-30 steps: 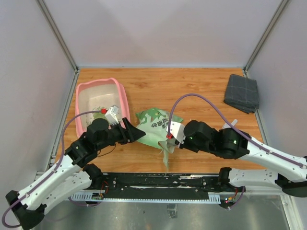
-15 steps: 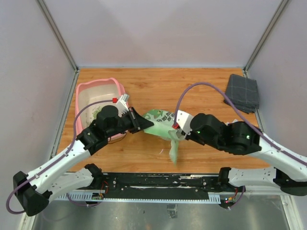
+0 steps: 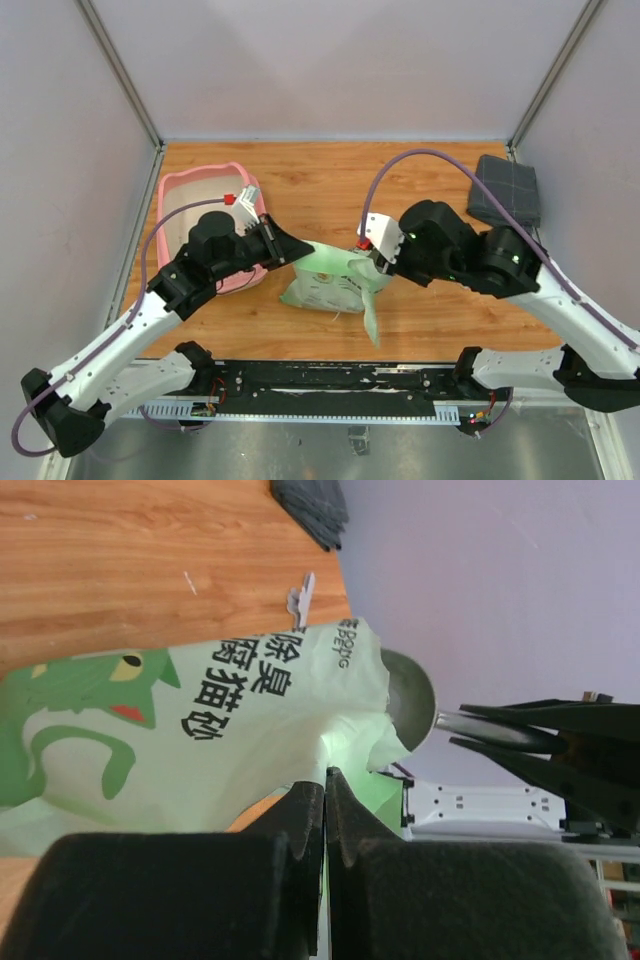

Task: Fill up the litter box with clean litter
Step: 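Scoop the cat litter from the cat litter bag.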

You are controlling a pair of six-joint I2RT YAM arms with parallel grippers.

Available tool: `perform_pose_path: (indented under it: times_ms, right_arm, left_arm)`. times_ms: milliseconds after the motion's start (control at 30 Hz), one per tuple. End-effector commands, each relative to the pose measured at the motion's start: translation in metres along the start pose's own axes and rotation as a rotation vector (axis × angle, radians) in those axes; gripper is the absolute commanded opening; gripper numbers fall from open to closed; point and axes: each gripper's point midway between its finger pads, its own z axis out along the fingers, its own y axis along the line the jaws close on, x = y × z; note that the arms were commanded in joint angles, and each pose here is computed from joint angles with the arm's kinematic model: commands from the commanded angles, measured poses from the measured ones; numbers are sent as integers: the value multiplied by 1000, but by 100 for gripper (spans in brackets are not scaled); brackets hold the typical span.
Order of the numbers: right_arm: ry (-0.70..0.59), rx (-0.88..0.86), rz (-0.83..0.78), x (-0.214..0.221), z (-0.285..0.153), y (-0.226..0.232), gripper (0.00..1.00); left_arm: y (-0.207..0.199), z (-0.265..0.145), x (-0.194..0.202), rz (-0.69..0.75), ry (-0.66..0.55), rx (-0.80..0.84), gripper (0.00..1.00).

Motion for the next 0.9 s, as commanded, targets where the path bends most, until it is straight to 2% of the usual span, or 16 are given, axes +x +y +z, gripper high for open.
perform_pose_path:
  times_ms: [0,167,300,400,467,700,867]
  right_arm:
    - [-31,-164,1,-19,16,10,1]
    - [-68,-335,-37,-30,42,37,1]
    - [22,-337,-105,-13,68,39,1]
    - [91,-262,-221,-7,80,34,1]
    - [135,-194,-288,-5,86,28,1]
    - [343,-165,-378,29,121,40,1]
    - [381,-226,-387,32,154,56,1]
  left_arm:
    - [-1,-14,-26,34,-128,68,0]
    - [33,-14,8,-8,-51,52,0]
    - [74,-14,21,-10,-39,-65,0]
    - [93,-11,29,-31,-26,-89,0]
    - [98,-10,33,-50,-17,-78,0]
    - [96,-9,36,-66,-2,-47,0]
    - [101,-10,46,-121,2,-17,0]
